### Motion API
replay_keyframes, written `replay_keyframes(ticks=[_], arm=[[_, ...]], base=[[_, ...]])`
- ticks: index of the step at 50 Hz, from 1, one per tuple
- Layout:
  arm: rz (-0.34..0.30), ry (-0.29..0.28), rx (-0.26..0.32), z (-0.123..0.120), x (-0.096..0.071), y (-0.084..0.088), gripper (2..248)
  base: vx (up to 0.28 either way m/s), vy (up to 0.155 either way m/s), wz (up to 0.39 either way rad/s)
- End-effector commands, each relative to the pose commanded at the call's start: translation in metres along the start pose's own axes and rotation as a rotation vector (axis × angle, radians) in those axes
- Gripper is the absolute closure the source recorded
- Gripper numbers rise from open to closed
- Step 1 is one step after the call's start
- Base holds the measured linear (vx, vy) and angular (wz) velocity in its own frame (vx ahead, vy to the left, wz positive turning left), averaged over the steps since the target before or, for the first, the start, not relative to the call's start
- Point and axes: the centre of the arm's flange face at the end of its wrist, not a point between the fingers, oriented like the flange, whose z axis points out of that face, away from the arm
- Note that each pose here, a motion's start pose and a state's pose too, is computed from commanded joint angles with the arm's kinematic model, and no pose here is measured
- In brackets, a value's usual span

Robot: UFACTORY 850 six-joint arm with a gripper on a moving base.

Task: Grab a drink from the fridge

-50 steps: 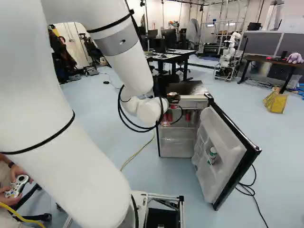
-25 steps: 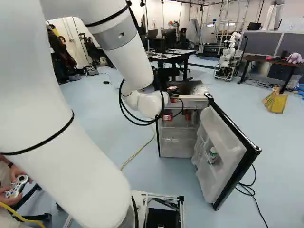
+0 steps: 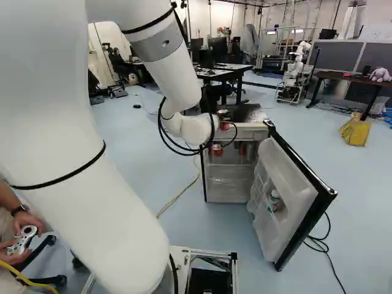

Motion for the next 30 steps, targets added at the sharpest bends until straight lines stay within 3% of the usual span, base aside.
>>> replay_keyframes(ticks=[30], arm=[[-0.006, 0.005, 0.019, 0.032, 0.008, -0.003, 158]], base=[[0.0, 0.0, 0.0]])
